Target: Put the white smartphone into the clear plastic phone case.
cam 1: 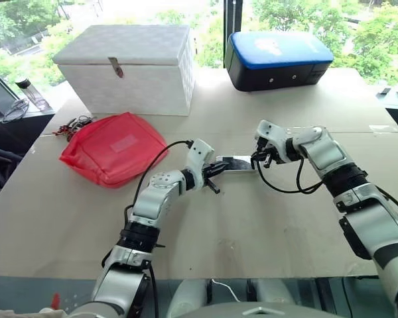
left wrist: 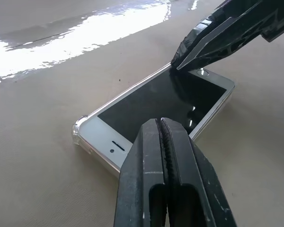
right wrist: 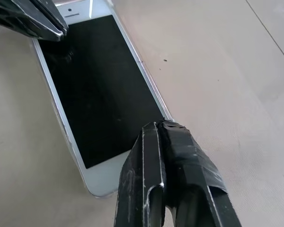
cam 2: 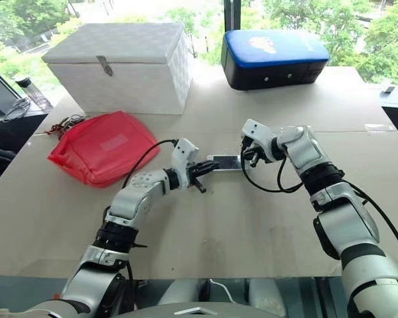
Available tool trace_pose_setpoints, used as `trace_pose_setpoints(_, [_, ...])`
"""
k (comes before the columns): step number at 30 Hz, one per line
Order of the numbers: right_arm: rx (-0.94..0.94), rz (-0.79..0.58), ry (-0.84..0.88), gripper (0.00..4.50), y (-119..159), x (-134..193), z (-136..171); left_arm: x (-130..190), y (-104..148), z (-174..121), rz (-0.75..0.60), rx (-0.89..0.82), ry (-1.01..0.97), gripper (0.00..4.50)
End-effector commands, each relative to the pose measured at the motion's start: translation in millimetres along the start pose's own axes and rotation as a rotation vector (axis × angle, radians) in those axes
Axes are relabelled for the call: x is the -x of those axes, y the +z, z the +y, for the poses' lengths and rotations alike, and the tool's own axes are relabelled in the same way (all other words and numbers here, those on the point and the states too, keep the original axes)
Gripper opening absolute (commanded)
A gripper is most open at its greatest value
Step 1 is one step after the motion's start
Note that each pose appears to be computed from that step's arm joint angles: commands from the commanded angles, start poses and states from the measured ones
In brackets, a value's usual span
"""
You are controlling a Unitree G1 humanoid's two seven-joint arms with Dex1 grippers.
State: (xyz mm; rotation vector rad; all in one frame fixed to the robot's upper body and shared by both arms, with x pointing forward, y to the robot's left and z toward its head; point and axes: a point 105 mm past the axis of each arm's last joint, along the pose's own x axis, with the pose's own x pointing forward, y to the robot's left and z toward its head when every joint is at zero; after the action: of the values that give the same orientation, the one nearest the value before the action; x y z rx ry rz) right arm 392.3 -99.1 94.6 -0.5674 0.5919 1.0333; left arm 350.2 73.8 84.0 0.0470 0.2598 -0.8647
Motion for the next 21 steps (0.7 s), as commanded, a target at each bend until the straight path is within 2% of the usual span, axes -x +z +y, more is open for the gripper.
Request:
trace_pose_setpoints(1, [-0.114,0.196,0.052,0.03,-69.3,-22.3,20.5,0.8,2.2,-2.4,-0.004,-0.014,-0.002,0.06])
trace_pose_setpoints(5, [-0.173,-0.086,0.074,0.03,-19.3,-1.5,13.7,1.2,2.3,-1.5,-0.002,-0.015,0.001,0.06])
trace_pose_setpoints(8, [-0.153,-0.169,0.085,0.03,-0.5,19.5,13.6,1.2,0.5,-1.2,0.001,-0.013,0.001,0.06])
trace_pose_setpoints(13, [-0.094,-0.140,0.099,0.03,-1.7,34.2,25.2,1.1,-2.4,-2.1,0.010,-0.013,-0.005,0.06])
trace_pose_setpoints(21, [-0.025,0.046,0.062,0.03,-30.6,17.3,29.4,-0.5,-3.5,-0.8,0.020,-0.025,-0.017,0.06])
